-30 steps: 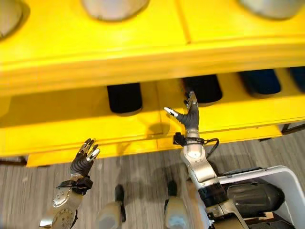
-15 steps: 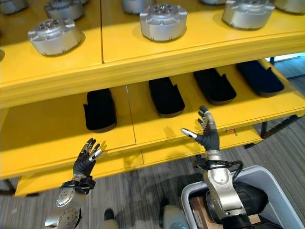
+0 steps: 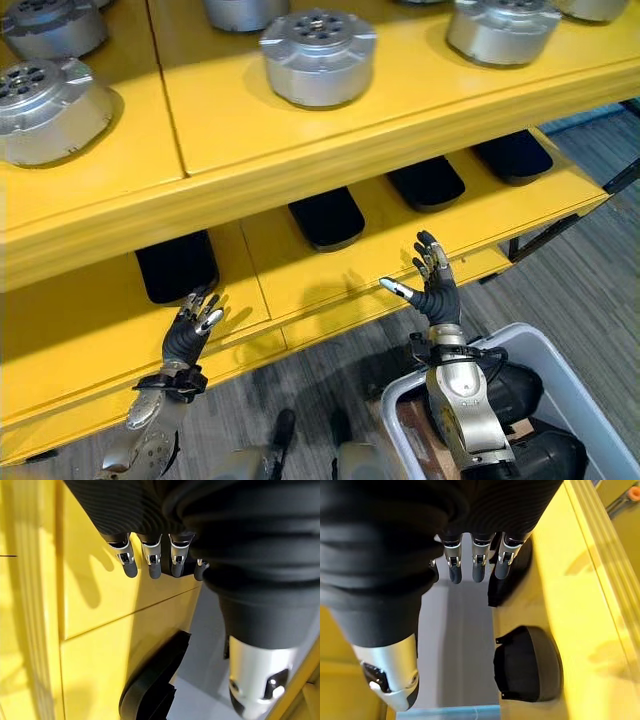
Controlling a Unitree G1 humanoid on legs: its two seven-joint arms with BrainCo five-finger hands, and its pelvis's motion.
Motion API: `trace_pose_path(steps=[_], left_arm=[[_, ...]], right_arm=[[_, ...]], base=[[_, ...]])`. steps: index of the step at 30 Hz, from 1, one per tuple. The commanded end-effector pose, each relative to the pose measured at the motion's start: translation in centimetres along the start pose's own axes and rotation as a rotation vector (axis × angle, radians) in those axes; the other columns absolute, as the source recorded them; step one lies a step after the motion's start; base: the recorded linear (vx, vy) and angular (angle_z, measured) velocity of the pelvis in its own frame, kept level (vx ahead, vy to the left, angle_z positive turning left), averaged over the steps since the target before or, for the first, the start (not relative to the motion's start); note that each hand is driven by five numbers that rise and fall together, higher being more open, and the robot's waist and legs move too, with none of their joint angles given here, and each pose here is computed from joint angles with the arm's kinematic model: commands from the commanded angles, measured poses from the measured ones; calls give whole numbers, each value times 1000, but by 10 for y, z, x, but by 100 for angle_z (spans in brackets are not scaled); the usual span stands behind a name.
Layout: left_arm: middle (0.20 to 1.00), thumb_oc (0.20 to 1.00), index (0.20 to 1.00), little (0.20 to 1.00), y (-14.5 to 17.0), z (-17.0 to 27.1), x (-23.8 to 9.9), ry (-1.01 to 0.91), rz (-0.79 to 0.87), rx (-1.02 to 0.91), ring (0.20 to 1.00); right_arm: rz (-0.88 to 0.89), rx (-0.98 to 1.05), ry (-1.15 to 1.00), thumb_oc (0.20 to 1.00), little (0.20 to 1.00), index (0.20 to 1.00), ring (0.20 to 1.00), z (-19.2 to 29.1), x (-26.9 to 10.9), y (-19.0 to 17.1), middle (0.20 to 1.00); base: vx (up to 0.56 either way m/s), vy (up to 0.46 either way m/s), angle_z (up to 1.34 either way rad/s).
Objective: Move parts from the plastic box to the shelf.
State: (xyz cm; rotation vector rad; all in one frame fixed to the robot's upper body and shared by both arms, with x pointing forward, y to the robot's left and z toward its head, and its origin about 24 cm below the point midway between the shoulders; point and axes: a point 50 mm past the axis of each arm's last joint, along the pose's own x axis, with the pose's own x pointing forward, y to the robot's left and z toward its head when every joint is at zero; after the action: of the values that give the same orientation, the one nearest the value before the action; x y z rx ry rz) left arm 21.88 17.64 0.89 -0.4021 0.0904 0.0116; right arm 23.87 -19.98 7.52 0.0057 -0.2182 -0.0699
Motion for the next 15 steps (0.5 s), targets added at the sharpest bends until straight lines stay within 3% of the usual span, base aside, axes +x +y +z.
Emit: trace_pose_path(steps=[1, 10, 15], left_arm=[[1000, 1000, 1000, 1000, 6, 22, -3, -107, -6, 37, 1000], [1000, 1000, 1000, 1000, 9, 27, -1, -121, 2, 82, 1000], [1000, 1000, 1000, 1000, 12, 33, 1, -142, 27, 111, 1000]], right_arm=[[52, 18, -109, 1000, 1000, 1000, 1000, 19, 7, 10, 1000], [81, 37, -66, 1000, 1000, 1000, 1000, 12, 5, 19, 1000], [128, 62, -88, 1000, 1000, 1000, 1000, 17, 14, 39, 1000]], base=[[-34, 191, -25], [-69, 176, -26], [-110, 71, -102]])
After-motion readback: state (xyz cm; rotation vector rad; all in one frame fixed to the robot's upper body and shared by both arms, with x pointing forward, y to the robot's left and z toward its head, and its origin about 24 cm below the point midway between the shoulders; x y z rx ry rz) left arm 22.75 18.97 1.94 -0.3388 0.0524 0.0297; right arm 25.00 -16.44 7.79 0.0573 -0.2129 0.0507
